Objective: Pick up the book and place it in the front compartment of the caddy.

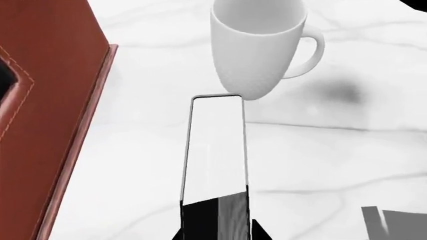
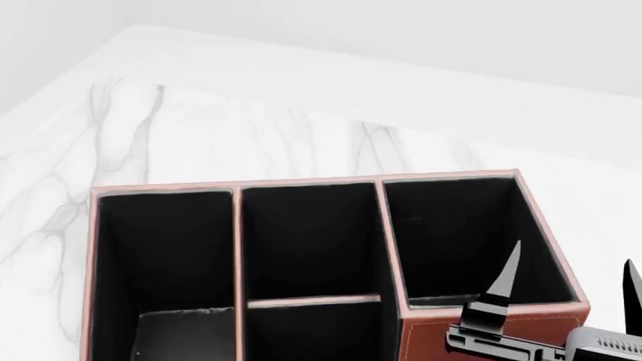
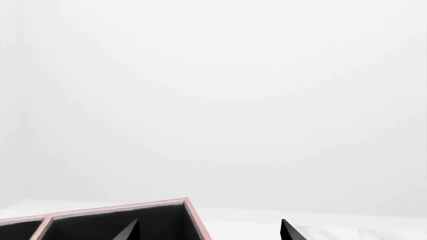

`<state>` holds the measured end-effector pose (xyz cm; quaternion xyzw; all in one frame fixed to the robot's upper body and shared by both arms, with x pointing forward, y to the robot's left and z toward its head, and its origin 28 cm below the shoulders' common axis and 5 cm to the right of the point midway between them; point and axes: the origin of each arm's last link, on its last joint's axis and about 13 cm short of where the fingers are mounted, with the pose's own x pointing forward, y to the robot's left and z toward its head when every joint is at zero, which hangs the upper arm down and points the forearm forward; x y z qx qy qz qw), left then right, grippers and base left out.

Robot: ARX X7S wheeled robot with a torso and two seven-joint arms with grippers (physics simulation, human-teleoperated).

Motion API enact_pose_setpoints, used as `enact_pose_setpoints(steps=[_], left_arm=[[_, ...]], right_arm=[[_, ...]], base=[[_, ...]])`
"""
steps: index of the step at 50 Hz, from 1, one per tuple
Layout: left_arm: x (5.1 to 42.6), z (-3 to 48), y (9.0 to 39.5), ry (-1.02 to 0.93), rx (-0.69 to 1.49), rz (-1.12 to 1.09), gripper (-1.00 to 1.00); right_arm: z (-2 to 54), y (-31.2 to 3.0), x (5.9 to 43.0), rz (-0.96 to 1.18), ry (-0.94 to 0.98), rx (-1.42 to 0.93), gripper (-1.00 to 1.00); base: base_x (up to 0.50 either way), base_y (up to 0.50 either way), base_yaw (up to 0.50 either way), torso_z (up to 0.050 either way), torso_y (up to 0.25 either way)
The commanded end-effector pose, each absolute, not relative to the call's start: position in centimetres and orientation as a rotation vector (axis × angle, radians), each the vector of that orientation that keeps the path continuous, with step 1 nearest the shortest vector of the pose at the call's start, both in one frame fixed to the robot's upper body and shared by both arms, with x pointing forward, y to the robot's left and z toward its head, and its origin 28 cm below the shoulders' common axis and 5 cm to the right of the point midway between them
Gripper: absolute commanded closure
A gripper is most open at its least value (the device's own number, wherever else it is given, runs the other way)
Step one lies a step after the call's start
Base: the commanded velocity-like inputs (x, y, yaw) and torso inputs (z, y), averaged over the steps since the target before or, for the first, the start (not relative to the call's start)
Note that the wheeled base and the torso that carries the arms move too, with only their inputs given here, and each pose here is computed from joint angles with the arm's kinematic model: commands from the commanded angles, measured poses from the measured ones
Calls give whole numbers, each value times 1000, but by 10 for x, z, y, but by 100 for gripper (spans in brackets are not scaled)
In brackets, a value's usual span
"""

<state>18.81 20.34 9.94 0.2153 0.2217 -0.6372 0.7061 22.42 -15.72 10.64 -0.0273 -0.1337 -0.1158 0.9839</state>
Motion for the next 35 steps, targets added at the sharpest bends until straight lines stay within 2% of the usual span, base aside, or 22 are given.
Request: enact_pose_setpoints(steps=[1, 21, 35], left_arm=[[193, 115, 201, 349, 522, -1376, 100], [193, 187, 211, 61, 682, -1330, 100], [208, 208, 213, -78, 762, -1275, 100]], right_arm=[[107, -158, 224, -234, -277, -58, -100], [110, -156, 222, -220, -285, -59, -100], [109, -156, 222, -218, -283, -63, -100]], base=[[0, 0, 0, 0, 0], [0, 0, 0, 0, 1], [0, 0, 0, 0, 1]])
